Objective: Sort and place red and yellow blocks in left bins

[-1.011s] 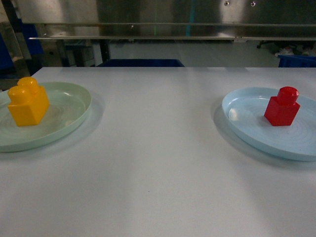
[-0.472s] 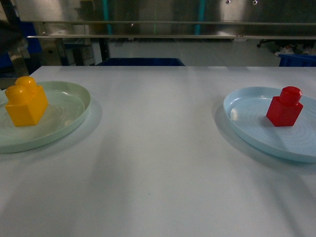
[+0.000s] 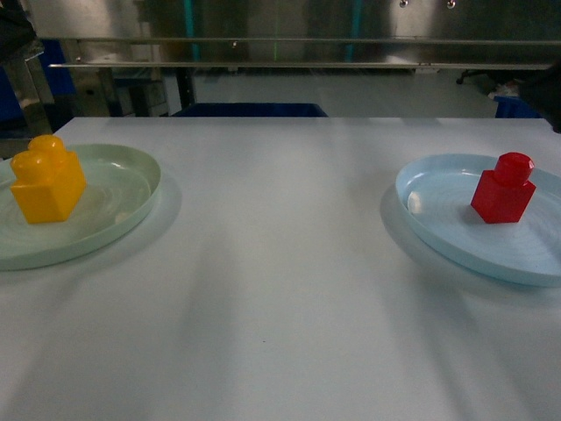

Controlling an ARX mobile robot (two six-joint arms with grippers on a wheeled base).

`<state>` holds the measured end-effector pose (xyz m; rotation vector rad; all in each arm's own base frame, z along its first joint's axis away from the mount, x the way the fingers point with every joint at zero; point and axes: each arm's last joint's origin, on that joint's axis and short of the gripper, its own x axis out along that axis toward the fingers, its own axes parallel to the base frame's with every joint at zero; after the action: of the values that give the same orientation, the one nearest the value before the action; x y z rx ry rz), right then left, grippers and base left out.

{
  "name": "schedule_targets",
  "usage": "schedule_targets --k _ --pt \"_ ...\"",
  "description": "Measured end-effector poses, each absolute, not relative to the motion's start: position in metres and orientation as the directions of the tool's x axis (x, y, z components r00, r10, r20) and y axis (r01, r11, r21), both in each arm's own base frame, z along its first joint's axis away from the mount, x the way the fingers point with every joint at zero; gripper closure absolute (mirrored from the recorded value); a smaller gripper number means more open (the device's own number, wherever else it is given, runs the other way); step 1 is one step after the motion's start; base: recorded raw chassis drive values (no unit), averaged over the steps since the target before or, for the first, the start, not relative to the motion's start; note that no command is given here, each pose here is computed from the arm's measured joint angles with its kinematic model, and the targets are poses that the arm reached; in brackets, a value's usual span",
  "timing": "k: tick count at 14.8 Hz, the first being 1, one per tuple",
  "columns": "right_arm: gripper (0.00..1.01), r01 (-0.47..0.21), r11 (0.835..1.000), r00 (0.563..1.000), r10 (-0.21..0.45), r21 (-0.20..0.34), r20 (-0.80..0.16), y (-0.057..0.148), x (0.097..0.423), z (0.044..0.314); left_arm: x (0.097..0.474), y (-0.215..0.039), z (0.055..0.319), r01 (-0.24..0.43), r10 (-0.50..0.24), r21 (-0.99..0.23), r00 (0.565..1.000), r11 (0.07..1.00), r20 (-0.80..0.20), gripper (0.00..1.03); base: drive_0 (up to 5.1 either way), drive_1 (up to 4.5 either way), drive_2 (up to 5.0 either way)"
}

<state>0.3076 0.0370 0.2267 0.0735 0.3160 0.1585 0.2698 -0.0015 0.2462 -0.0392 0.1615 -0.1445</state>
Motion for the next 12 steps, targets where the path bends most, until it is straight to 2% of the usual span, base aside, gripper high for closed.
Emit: schedule_targets --k 2,5,8,10,11,12 --pt "0.03 -0.204 0.973 0.902 0.229 0.108 -0.366 0.054 0.324 0.225 0.270 -0.002 0.246 0.140 -0.146 -0.050 0.977 0.989 -0.157 0.05 0.0 0.00 0.0" --pt "0.03 -0.176 0.979 0.826 0.204 0.103 -0.525 0.058 0.340 0.183 0.270 -0.001 0.246 0.140 -0.146 -0.051 0.977 0.989 -0.158 0.05 0.0 0.00 0.0" --pt "0.03 -0.169 0.981 0.829 0.195 0.098 -0.524 0.058 0.343 0.178 0.270 -0.001 0.246 0.139 -0.146 -0.050 0.977 0.989 -0.157 0.05 0.0 0.00 0.0" --pt "0.03 -0.177 0.979 0.816 0.204 0.103 -0.540 0.059 0.345 0.171 0.270 -0.001 0.246 0.139 -0.146 -0.050 0.977 0.989 -0.158 0.05 0.0 0.00 0.0" --pt "0.05 -0.176 0.979 0.811 0.204 0.103 -0.548 0.059 0.345 0.168 0.270 -0.001 0.246 0.139 -0.146 -0.050 0.977 0.989 -0.157 0.05 0.0 0.00 0.0" --pt "0.15 -0.176 0.979 0.811 0.204 0.104 -0.548 0.059 0.346 0.168 0.270 -0.001 0.246 0.140 -0.146 -0.051 0.977 0.989 -0.157 0.05 0.0 0.00 0.0"
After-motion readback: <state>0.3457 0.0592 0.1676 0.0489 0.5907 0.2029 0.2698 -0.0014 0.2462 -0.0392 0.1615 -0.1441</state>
